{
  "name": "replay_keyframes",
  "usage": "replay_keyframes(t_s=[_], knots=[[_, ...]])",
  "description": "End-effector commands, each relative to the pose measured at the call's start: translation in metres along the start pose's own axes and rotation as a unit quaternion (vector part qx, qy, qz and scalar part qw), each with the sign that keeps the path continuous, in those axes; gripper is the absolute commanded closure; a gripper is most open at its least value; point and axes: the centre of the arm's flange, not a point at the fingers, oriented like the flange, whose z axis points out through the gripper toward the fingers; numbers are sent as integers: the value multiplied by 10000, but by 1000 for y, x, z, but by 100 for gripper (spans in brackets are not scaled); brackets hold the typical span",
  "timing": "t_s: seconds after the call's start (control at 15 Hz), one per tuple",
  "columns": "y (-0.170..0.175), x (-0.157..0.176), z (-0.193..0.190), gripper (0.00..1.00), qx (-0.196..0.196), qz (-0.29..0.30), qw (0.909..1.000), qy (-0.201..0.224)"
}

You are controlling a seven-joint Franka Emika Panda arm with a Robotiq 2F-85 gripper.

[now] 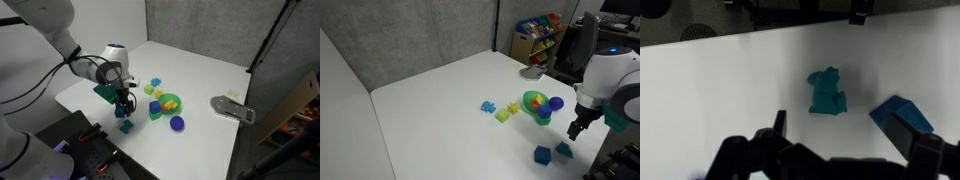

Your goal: Put the green thing into the bowl

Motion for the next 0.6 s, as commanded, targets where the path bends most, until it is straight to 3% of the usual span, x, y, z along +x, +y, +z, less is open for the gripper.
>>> replay_keyframes(t_s=[0.0, 0.53], knots=[[0, 4, 5, 0, -61, 31, 10000, -19], [-6, 18, 46, 0, 81, 67, 9998, 196]])
